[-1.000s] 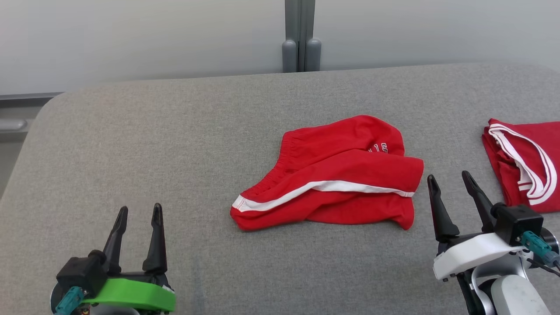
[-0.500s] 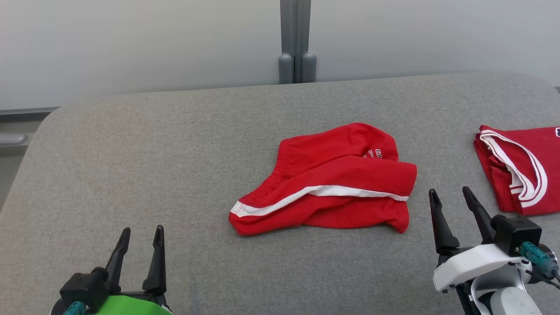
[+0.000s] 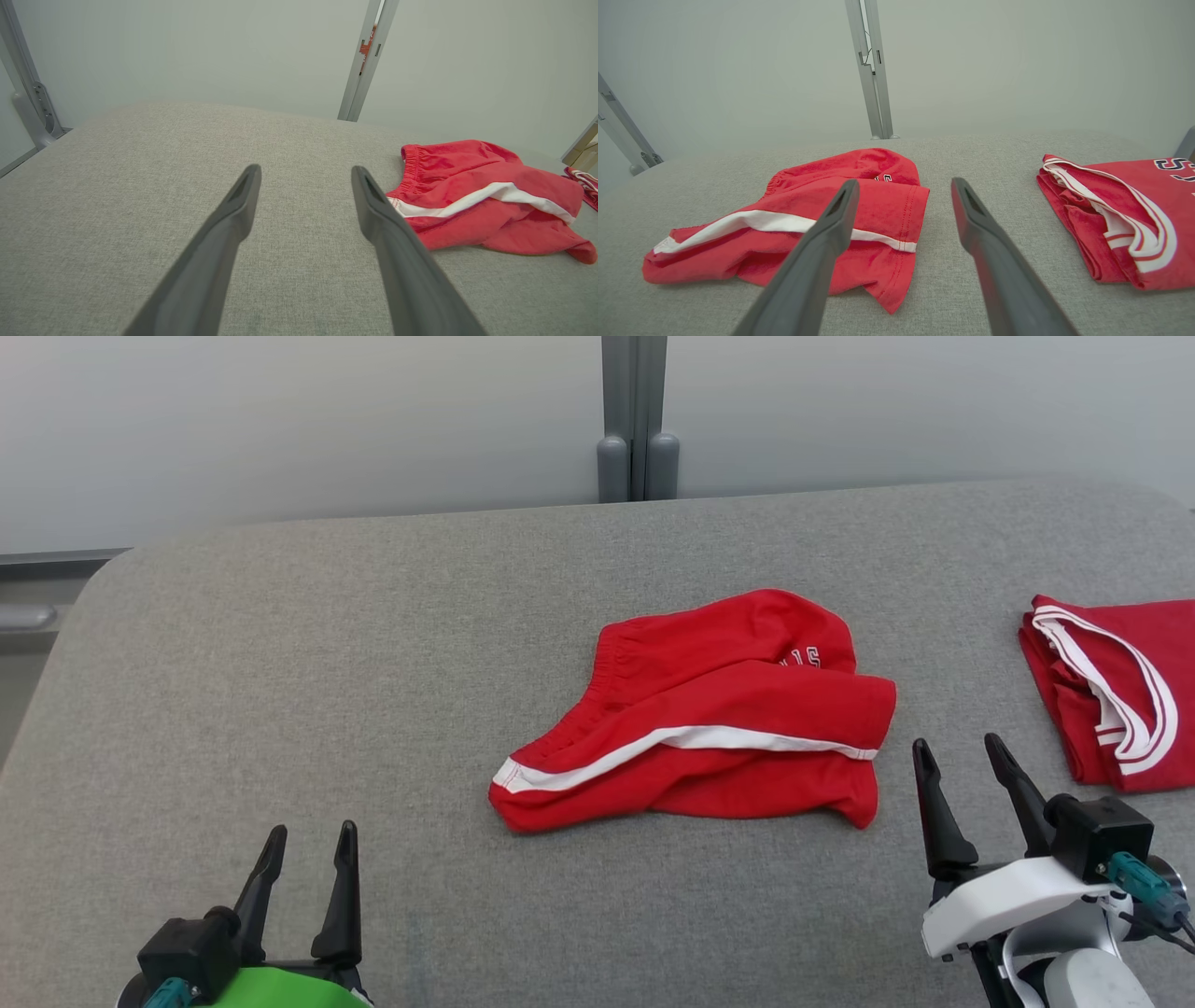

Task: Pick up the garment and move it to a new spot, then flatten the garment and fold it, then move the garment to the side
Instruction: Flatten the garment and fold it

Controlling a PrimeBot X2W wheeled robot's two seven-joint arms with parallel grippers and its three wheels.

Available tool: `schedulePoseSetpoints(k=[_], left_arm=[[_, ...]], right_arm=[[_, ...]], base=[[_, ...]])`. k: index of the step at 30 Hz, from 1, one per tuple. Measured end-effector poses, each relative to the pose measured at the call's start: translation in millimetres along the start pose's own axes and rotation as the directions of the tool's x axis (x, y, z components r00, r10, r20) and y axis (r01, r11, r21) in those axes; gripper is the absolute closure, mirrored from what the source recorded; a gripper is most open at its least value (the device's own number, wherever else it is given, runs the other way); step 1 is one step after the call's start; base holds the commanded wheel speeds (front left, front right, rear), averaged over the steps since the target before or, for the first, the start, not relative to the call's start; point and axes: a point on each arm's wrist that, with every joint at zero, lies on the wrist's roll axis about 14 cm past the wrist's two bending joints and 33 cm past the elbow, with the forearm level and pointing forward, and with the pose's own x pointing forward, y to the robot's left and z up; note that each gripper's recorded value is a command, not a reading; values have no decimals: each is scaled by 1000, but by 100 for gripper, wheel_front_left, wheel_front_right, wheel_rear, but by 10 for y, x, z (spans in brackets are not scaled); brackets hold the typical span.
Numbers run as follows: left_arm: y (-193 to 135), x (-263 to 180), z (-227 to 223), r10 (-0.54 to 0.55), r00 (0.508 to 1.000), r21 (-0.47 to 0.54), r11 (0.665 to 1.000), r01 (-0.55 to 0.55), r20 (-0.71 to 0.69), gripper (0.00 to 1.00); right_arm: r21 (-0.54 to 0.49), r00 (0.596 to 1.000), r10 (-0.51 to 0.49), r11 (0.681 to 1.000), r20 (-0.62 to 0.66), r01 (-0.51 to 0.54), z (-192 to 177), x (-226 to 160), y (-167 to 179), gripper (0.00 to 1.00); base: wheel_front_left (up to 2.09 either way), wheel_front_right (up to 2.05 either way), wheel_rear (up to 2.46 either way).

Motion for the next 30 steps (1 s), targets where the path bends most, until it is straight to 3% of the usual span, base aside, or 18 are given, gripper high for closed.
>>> schedulePoseSetpoints(k=[10,16,24,30], left_arm=[[-83,42,-100,-26,999,-4,1000,26,-34,0],[-405,297,-185,-152,982,22,988,156,-107,0],[-742,589,-577,-265,913,2,960,280,-310,0],[-825,702,-901,-287,844,-3,947,321,-453,0]], right_arm=[[17,1000,6,1000,-25,-5,-53,41,9,0],[52,988,18,999,-154,-10,-227,206,22,0],[79,941,23,997,-337,4,-534,424,-38,0],[100,903,35,995,-427,9,-777,503,-41,0]], base=[[0,0,0],[0,0,0],[0,0,0],[0,0,0]])
